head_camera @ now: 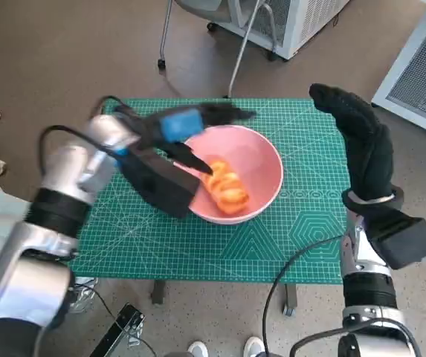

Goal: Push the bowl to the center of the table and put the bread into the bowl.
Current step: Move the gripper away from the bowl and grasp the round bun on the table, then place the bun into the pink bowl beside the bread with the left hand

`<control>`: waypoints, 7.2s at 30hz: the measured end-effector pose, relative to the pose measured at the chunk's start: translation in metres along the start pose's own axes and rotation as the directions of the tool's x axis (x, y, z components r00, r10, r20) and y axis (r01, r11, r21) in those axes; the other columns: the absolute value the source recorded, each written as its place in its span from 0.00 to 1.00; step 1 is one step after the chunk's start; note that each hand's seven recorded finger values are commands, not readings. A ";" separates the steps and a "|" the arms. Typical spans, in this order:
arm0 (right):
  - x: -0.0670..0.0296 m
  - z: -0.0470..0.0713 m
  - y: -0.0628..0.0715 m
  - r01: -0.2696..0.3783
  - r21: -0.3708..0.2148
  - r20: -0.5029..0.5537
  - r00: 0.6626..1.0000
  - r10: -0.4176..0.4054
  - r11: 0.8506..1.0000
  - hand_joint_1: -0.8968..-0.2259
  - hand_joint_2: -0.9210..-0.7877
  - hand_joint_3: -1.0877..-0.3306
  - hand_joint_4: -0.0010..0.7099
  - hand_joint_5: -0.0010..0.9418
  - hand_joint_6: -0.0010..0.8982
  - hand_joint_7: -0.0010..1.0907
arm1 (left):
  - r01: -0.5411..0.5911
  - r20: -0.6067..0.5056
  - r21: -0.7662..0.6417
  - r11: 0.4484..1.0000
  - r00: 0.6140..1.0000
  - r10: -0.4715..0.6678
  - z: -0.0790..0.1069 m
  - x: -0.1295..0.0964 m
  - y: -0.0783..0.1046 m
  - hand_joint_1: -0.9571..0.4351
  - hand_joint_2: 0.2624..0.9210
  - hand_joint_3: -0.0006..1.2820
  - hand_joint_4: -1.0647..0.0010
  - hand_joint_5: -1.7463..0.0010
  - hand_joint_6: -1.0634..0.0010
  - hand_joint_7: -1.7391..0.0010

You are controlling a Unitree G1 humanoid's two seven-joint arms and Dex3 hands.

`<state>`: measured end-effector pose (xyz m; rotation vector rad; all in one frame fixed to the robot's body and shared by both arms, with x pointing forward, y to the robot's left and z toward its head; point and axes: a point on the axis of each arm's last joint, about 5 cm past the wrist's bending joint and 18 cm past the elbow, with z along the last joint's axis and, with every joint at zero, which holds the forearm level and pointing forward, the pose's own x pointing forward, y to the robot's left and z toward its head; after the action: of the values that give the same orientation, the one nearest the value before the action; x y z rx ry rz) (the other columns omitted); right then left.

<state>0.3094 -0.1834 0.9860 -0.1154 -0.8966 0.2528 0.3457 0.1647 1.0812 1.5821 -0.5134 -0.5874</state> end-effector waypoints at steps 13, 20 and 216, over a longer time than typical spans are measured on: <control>0.0008 0.000 0.001 -0.003 0.004 0.001 1.000 0.003 1.000 0.48 0.00 0.42 0.52 0.02 0.00 0.76 | -0.099 -0.126 -0.180 0.979 0.989 0.077 -0.030 -0.069 0.002 0.77 0.82 0.00 0.93 1.00 0.79 0.97; 0.0013 0.000 0.001 -0.008 0.006 -0.002 1.000 0.008 1.000 0.49 0.00 0.42 0.52 0.02 0.00 0.76 | -0.047 -0.223 -0.215 0.975 0.975 -0.002 -0.038 -0.091 -0.010 0.78 0.82 0.00 0.96 1.00 0.83 0.99; 0.0110 0.003 -0.004 0.019 -0.003 0.023 1.000 -0.019 1.000 0.46 0.00 0.46 0.48 0.00 0.00 0.71 | 0.083 0.064 0.297 0.951 0.992 -0.107 0.063 0.056 -0.043 0.80 1.00 0.28 0.99 0.99 0.83 0.96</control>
<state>0.3140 -0.1838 0.9971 -0.1067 -0.9207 0.2357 0.3472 0.0852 1.0304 1.8797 -0.6081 -0.6727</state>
